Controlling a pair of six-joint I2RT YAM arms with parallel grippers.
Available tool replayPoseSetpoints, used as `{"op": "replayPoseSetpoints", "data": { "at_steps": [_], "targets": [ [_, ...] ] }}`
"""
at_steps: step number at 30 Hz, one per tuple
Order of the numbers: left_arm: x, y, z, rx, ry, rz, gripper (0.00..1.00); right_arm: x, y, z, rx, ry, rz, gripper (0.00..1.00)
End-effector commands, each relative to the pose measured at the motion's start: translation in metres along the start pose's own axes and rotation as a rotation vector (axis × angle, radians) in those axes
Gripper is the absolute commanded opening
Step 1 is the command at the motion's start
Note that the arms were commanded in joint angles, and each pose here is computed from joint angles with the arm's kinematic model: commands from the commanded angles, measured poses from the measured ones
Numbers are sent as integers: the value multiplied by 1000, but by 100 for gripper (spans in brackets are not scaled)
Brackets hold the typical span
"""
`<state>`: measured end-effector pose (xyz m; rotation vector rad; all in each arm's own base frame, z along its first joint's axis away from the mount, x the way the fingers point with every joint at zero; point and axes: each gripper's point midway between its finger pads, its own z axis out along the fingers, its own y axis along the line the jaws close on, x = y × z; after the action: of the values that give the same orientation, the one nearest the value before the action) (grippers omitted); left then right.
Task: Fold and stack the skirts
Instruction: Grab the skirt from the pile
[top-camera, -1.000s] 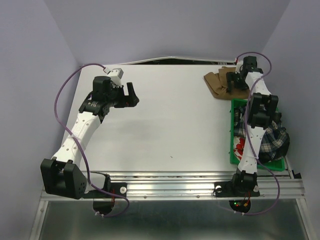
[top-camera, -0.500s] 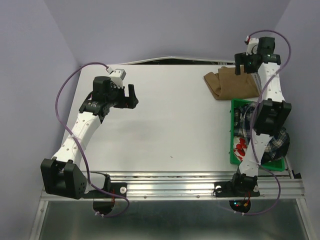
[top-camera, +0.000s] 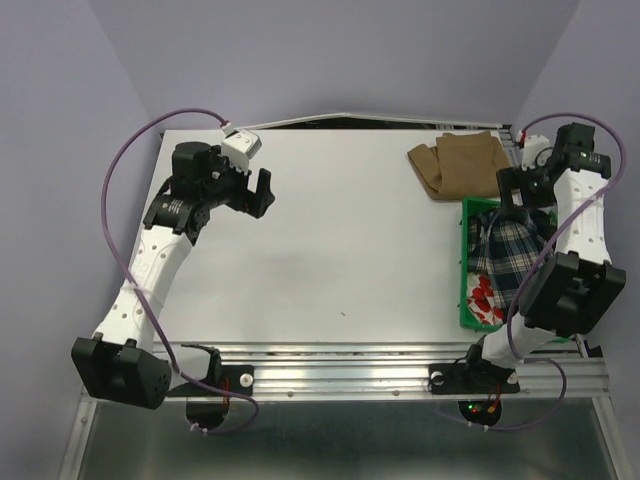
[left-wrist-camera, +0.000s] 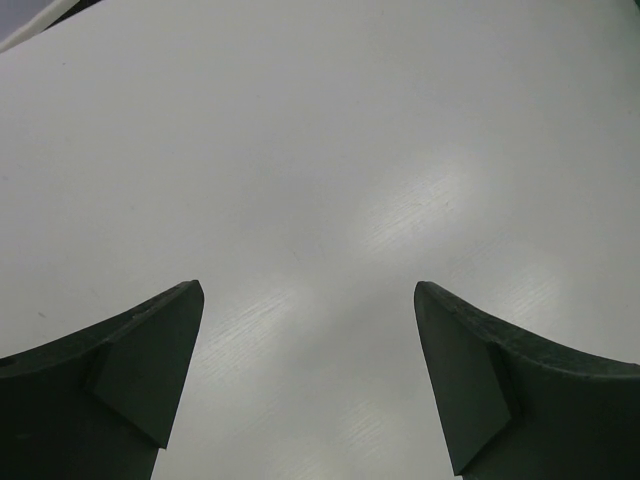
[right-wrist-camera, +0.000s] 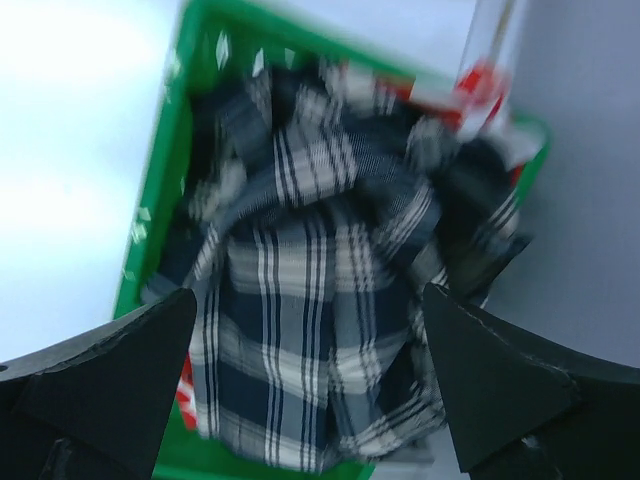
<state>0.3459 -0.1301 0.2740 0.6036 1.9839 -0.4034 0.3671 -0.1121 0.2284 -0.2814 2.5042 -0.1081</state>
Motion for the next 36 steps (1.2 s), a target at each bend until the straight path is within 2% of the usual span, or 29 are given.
{"op": "replayPoseSetpoints", "data": {
  "at_steps": [1,2,6,9,12,13,14,15,18,19,21,26,30,34,35,36],
  "targets": [
    [1,-19,-24,64,-41,62,99,67,9,-6,-46,164,11,100],
    [4,-21,-26,68,-42,60,99,84,14,2,-55,210,21,100],
    [16,-30,-38,75,-66,70,99,107,19,25,-46,251,62,100],
    [23,-32,-44,60,-79,70,99,111,19,46,-45,259,112,100],
    [28,-33,-47,53,-81,70,99,113,9,59,1,262,119,93],
    [29,-32,-48,47,-81,70,99,112,5,60,15,261,119,81],
    [30,-32,-48,45,-81,72,99,109,1,60,30,257,117,76],
    [30,-32,-50,40,-84,76,99,104,-6,59,58,245,116,64],
    [28,-32,-50,39,-91,76,99,93,-20,57,117,216,99,43],
    [28,-32,-49,42,-92,75,99,90,-23,56,124,209,94,21],
    [26,-32,-48,47,-91,71,99,84,-38,51,179,209,100,1],
    [24,-30,-47,41,-89,70,99,48,-53,17,212,90,94,1],
    [20,-31,-47,44,-101,64,99,-22,-48,-49,182,-145,101,1],
    [15,-31,-46,50,-111,61,99,-72,-44,-111,183,-338,117,1],
    [14,-31,-46,50,-112,62,99,-97,-44,-142,197,-436,104,1],
    [11,-31,-47,47,-119,63,99,-107,-45,-156,204,-475,105,1]
  ]
}}
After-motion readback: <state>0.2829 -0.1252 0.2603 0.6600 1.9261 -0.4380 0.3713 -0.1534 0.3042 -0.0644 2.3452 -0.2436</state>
